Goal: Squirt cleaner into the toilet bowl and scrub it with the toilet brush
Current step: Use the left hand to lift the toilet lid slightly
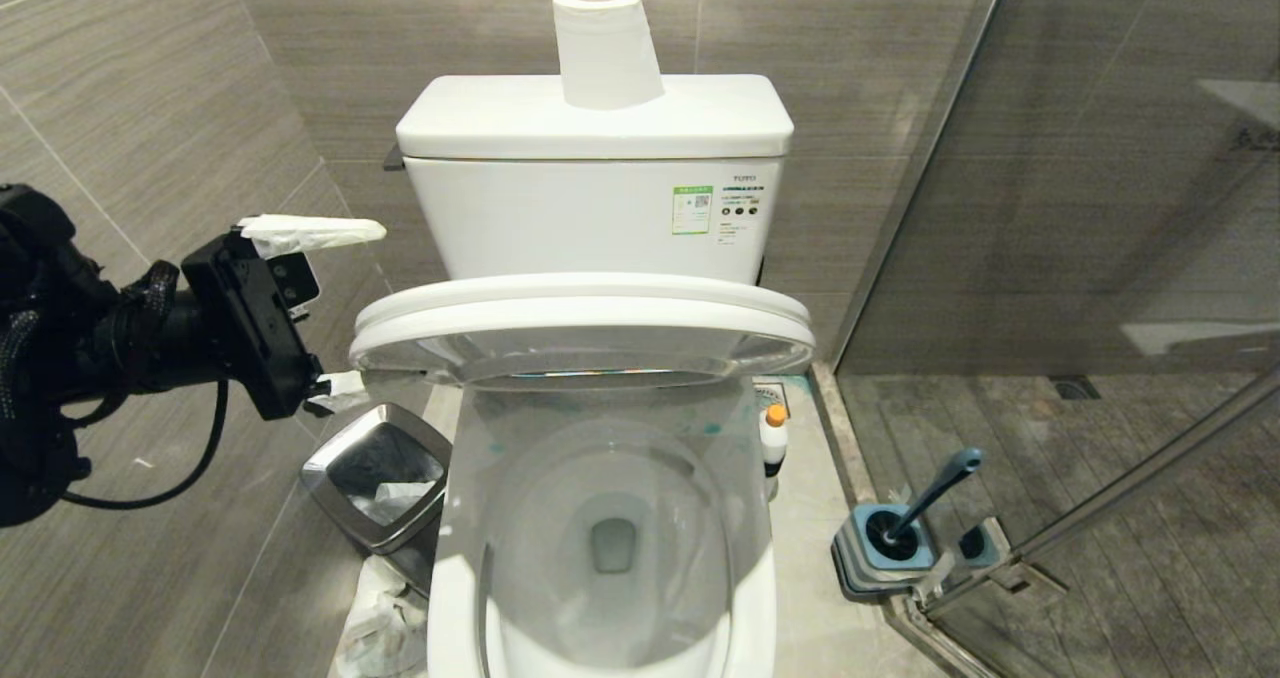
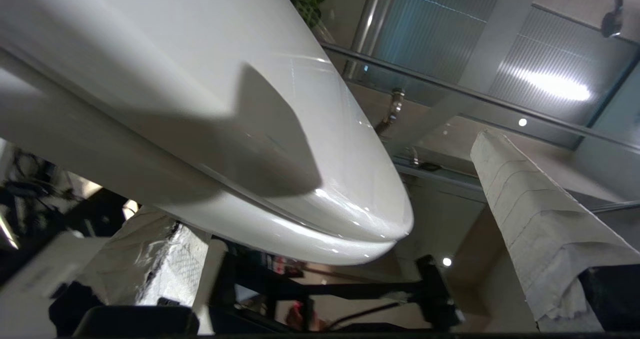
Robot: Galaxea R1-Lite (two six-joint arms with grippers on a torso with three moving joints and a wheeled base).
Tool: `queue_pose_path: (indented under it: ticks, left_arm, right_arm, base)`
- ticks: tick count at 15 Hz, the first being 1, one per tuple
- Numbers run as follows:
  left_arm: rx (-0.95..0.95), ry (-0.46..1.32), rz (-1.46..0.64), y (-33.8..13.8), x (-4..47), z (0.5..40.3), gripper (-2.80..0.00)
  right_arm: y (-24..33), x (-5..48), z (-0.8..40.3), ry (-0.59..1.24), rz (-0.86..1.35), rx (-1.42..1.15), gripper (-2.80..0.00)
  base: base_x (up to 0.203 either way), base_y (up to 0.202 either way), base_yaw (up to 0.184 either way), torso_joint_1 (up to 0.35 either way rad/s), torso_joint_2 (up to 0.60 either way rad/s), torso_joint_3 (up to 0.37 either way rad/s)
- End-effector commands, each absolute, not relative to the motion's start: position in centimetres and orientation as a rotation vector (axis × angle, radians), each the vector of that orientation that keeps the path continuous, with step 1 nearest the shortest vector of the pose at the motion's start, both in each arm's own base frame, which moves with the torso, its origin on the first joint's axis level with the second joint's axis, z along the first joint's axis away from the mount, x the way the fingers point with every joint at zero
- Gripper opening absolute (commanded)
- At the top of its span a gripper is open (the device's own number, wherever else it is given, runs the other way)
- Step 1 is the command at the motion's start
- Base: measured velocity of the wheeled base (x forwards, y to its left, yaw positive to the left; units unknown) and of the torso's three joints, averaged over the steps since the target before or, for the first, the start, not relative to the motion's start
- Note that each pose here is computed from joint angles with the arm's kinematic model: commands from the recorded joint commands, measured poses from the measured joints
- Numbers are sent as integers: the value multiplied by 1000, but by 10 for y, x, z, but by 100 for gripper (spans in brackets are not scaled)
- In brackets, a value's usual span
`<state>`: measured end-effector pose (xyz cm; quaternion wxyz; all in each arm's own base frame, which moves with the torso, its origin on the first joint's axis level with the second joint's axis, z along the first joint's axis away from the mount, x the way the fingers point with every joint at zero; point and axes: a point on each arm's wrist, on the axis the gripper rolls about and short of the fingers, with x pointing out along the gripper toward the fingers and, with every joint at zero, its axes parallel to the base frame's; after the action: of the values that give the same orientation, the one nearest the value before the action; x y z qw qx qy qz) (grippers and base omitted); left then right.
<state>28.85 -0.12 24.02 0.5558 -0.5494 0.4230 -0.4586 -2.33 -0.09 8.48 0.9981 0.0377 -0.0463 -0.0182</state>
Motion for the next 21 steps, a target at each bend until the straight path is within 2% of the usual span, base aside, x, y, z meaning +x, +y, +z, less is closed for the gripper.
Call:
queue_pose_path:
  ticks: [1,14,21]
  left_arm:
    - [-1335,1052,-1086,-1,293,261,0]
    - [-1299,1148,-1149,-13,305,300,0]
    - [-1245,1065,-1204,-20,309,324,0]
  right_arm:
    - [-1,-21,78,-69,-37,76,-280]
    - [-1,-21,78,-69,-37,76,-280]
    - [-1,-21,78,-69,-37,75,-280]
  base:
    - [0,0,0,0,0,0]
    - [0,0,0,0,0,0]
    - [0,0,0,0,0,0]
